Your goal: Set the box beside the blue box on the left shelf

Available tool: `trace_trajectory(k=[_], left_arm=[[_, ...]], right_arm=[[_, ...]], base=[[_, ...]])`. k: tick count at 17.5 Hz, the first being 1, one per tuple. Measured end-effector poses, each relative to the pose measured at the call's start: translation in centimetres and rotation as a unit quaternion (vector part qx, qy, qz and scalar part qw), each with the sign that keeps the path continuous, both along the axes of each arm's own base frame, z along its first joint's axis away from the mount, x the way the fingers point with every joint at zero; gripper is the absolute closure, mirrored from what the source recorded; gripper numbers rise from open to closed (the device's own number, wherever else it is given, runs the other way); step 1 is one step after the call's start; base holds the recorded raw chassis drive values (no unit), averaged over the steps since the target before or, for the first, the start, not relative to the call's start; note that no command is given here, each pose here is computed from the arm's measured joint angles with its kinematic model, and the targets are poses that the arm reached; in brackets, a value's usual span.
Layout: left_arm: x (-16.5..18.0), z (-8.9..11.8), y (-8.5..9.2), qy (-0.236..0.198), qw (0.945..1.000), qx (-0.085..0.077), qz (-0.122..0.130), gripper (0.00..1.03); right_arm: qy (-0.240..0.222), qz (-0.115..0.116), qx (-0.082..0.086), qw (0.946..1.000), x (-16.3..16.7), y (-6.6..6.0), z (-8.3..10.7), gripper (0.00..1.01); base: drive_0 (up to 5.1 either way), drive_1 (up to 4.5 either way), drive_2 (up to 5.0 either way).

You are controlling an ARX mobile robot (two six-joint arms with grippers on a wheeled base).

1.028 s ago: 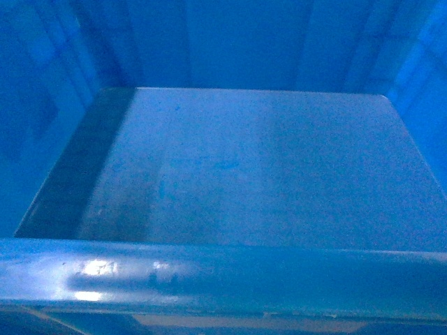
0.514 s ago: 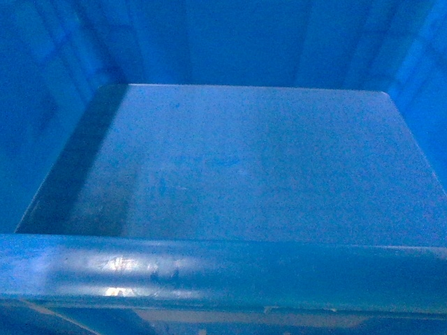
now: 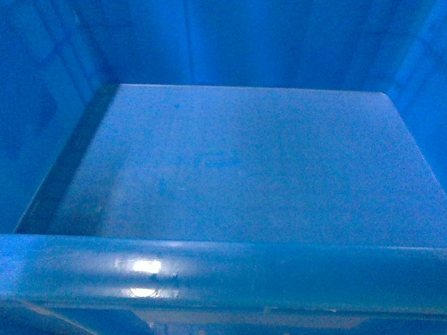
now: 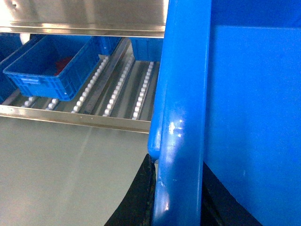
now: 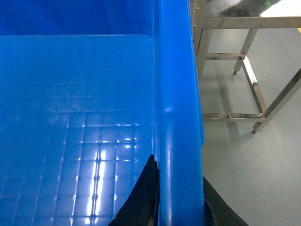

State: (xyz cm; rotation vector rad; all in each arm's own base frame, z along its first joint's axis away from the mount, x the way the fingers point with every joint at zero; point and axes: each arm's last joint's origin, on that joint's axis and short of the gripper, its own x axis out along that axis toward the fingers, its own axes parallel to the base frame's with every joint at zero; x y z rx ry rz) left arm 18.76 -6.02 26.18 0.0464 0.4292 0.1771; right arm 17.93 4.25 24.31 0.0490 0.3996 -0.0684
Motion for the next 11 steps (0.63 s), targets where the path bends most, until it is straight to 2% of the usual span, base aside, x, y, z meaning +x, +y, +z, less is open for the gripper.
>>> trace_trajectory(k=[11], left_arm=[[0.01, -0.01, -0.01, 0.0, 1.0, -0.001, 0.0, 0.89]], right_arm=[[0.0, 0.0, 0.0, 1.0, 0.0, 0.0, 0.0, 0.92]], base=[[-5.0, 3.26, 1.4]])
